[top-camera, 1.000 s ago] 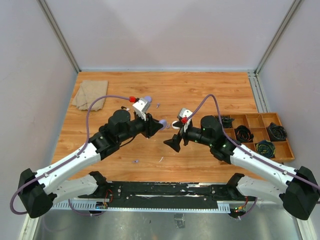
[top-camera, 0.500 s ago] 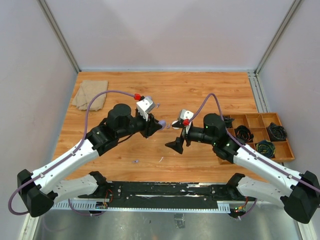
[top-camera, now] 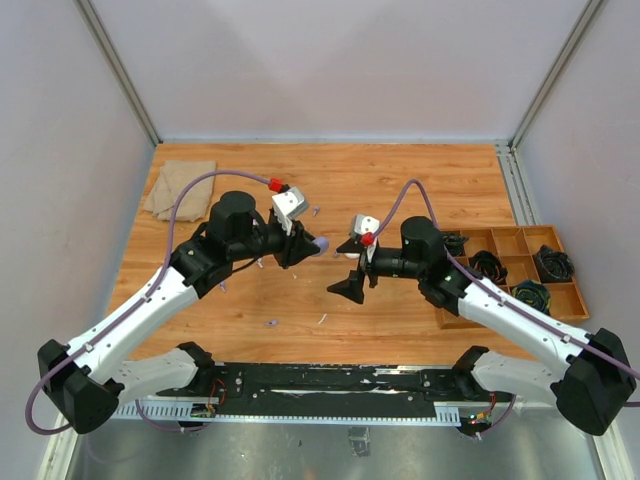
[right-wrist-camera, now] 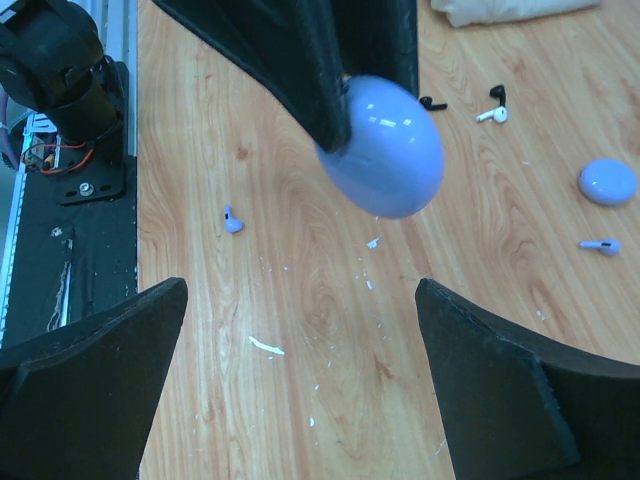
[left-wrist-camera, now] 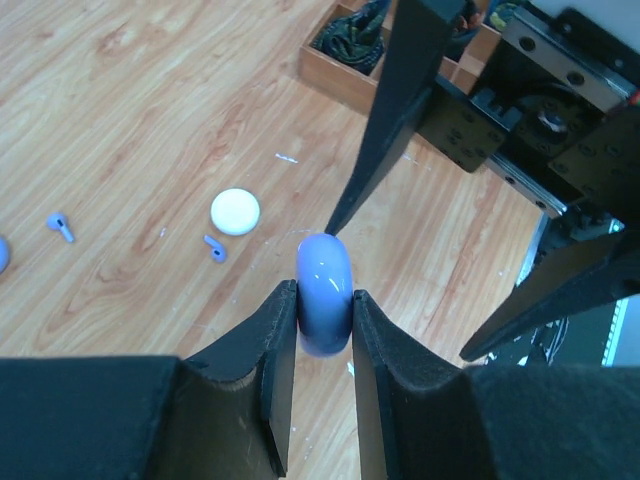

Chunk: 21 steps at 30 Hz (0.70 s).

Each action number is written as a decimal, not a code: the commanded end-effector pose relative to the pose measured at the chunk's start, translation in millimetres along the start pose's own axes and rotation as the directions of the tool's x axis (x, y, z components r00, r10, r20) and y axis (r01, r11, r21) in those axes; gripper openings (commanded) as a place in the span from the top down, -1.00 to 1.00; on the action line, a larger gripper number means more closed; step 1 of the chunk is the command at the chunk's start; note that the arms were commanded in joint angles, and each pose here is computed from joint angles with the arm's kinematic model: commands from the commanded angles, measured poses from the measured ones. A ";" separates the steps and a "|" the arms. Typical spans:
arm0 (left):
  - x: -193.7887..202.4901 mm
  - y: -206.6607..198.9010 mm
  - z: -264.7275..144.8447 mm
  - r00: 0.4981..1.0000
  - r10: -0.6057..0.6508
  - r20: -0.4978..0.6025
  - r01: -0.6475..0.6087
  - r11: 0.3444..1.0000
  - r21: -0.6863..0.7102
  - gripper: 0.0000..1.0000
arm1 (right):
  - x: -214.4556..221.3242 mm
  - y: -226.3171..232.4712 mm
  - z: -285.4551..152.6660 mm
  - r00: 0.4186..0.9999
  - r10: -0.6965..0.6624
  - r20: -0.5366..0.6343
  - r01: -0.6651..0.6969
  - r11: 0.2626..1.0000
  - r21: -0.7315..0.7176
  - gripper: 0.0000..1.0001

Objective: Insert the wireless bluetooth earbuds into the charging case
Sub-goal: Pick up the charging case at the center of the board.

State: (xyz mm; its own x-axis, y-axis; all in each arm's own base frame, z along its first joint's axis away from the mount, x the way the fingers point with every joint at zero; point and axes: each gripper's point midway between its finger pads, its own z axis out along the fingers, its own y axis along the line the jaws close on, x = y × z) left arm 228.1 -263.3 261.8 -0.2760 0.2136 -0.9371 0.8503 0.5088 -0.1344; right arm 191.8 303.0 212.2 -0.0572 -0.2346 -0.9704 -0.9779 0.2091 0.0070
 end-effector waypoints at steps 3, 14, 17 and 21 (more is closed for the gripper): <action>-10.6 -17.6 -1.1 0.994 0.106 -0.010 -0.103 0.985 0.139 0.99 | -46.3 -3.2 -13.3 0.973 -0.136 0.186 0.155 0.984 -0.092 -0.99; -11.9 -43.8 -2.2 0.979 0.201 -0.011 -0.186 0.923 0.336 1.00 | -51.9 8.0 -15.9 0.956 -0.185 0.230 0.232 0.953 -0.197 -0.65; -18.0 -48.2 -5.3 0.976 0.216 0.025 -0.210 0.913 0.349 1.00 | -53.9 6.8 -15.6 0.957 -0.156 0.245 0.211 0.954 -0.215 -0.51; -24.5 -53.8 -11.3 0.973 0.225 0.057 -0.230 0.903 0.362 1.00 | -55.0 7.2 -14.9 0.958 -0.111 0.264 0.174 0.958 -0.230 -0.32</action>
State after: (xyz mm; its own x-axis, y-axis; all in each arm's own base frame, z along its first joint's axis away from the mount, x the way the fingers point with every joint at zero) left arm 193.1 -285.7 268.7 -0.1322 0.3328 -0.9337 0.9824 0.1695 -0.0786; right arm 183.5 303.3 248.0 0.0924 -0.0708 -0.9932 -0.9952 -0.0376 -0.0899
